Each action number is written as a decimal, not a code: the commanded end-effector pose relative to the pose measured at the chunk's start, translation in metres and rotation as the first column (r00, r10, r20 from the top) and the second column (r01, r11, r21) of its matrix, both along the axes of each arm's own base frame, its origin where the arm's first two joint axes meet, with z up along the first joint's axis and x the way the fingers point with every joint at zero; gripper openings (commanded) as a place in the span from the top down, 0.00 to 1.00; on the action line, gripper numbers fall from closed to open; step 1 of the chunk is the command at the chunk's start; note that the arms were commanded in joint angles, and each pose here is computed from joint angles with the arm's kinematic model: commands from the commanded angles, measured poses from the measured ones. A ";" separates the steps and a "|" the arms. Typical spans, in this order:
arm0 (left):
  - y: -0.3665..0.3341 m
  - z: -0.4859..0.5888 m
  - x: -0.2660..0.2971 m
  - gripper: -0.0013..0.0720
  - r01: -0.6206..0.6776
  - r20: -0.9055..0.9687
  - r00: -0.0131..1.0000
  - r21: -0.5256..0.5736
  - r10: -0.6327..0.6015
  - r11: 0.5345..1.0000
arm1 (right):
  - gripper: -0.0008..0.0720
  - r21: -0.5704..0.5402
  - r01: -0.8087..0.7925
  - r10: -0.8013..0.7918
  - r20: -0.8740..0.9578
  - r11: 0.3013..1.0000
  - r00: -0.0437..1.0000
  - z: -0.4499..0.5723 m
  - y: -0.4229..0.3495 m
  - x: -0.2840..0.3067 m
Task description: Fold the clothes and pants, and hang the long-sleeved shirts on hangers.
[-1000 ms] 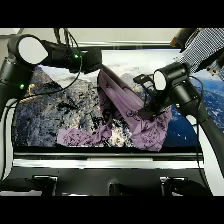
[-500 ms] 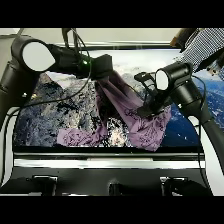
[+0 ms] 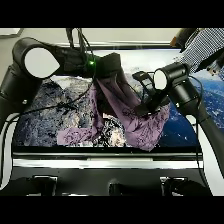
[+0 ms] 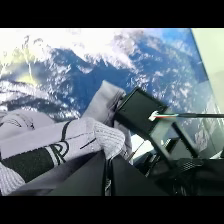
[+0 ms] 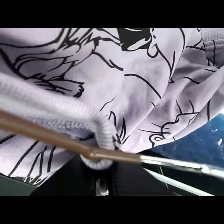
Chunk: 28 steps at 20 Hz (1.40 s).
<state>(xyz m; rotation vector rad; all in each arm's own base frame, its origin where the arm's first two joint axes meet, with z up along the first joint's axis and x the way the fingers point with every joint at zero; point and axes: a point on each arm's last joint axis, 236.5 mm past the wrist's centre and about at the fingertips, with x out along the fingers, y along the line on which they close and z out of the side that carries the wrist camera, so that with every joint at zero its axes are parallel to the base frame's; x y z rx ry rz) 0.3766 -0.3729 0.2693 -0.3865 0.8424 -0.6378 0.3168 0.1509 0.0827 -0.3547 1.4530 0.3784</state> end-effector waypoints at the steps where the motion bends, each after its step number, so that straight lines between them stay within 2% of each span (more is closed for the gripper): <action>1: 0.017 0.013 0.012 0.95 -0.052 0.061 0.997 0.011 0.051 0.999 | 0.93 -0.035 0.001 -0.002 -0.049 0.999 0.999 -0.002 -0.007 -0.010; 3: 0.033 0.021 0.022 0.95 -0.088 0.077 0.993 0.002 0.088 0.996 | 0.93 -0.068 0.000 -0.005 -0.077 0.998 0.997 -0.002 -0.015 -0.017; 7: 0.044 0.032 0.028 0.95 -0.111 0.097 0.989 -0.024 0.113 0.994 | 0.93 -0.052 0.012 -0.015 -0.058 0.999 0.998 -0.002 -0.012 -0.013; 10: 0.024 0.027 0.019 0.95 -0.043 0.074 0.996 -0.046 0.046 0.998 | 0.93 -0.012 0.020 -0.020 -0.041 1.000 0.999 -0.002 -0.002 -0.008; 15: -0.019 -0.031 -0.003 0.95 0.085 -0.012 0.996 0.036 -0.085 0.996 | 0.93 -0.004 0.025 -0.025 -0.034 1.000 0.999 -0.003 0.000 -0.005; 19: -0.050 -0.050 -0.022 0.95 0.170 -0.048 0.985 0.033 -0.168 0.985 | 0.93 -0.002 0.025 -0.025 -0.028 1.000 0.999 -0.006 0.002 -0.002; 28: -0.063 -0.044 -0.028 0.95 0.213 0.000 0.977 0.023 -0.213 0.977 | 0.93 -0.006 0.023 -0.023 -0.076 1.000 0.997 -0.022 0.007 -0.001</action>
